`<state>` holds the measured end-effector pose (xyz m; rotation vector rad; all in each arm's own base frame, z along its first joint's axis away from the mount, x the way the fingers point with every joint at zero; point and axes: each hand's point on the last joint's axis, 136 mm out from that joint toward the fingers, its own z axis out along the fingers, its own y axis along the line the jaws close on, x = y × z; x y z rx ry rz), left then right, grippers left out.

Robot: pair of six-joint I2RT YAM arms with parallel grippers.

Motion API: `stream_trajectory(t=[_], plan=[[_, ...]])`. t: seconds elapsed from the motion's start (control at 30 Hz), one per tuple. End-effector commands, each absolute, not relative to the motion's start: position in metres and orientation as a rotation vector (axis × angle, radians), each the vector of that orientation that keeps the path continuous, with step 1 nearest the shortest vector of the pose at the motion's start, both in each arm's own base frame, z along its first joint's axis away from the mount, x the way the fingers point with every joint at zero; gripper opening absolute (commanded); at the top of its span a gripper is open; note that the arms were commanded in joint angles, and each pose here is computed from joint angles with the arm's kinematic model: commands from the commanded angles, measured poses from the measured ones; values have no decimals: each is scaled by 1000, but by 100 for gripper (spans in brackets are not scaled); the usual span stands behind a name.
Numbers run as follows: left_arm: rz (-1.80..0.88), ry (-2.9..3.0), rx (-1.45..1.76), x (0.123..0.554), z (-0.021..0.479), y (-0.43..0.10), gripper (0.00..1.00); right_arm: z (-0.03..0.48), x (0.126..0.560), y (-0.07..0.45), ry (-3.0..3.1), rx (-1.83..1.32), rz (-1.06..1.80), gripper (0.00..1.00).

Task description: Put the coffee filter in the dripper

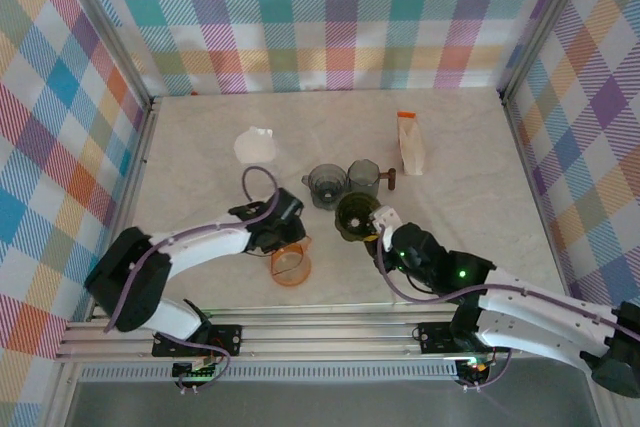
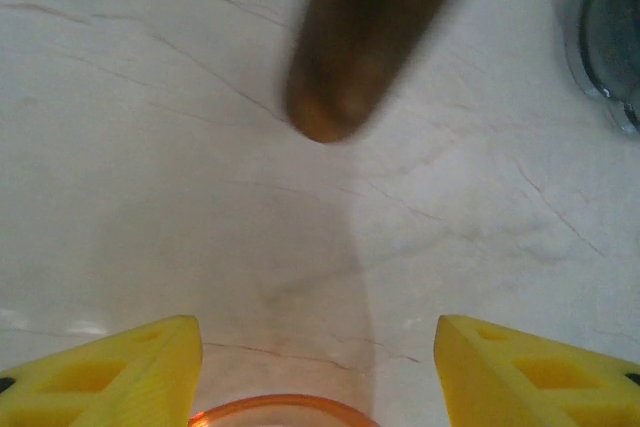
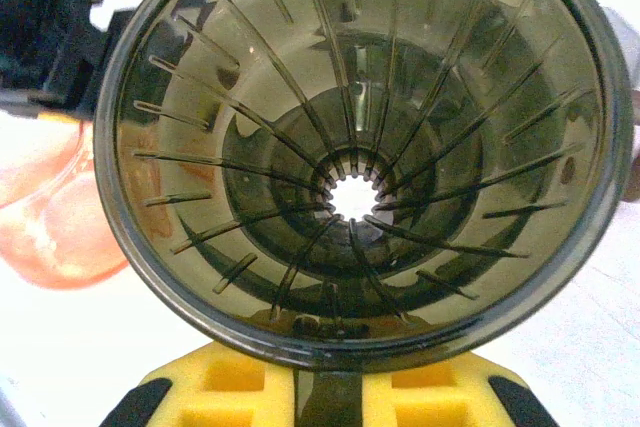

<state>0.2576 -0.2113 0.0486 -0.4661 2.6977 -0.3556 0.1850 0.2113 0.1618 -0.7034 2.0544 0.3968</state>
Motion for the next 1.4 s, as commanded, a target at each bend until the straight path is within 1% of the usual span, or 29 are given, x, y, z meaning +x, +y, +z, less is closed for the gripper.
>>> stream_trajectory(t=[0.0, 0.07, 0.2, 0.3, 0.47, 0.57, 0.7, 0.83, 0.9, 1.03, 1.37], plan=[[-397, 2689, -439, 264, 54, -248, 62, 168, 189, 185, 2057, -608, 304, 8], [-414, 2704, -403, 266, 52, -269, 62, 176, 188, 177, 2038, -579, 297, 8], [-441, 2712, -386, 274, 55, -290, 62, 182, 187, 169, 2023, -550, 297, 8], [-431, 2675, -373, 282, 73, -288, 62, 183, 187, 171, 2026, -558, 301, 8], [-429, 2579, -372, 292, 125, -259, 65, 184, 186, 184, 2031, -587, 344, 8], [-446, 2509, -385, 288, 159, -234, 72, 188, 183, 200, 2026, -626, 415, 7], [-478, 2408, -345, 271, 205, -204, 87, 201, 167, 232, 1969, -766, 485, 5], [-510, 2325, -326, 248, 241, -174, 99, 205, 142, 269, 1932, -954, 480, 5], [-516, 2293, -332, 238, 250, -159, 100, 203, 130, 285, 1927, -1028, 487, 6], [-525, 2269, -337, 221, 253, -141, 100, 190, 117, 310, 1963, -1137, 507, 6], [-588, 2219, -355, 199, 250, -119, 100, 190, 117, 333, 1985, -1173, 505, 6]])
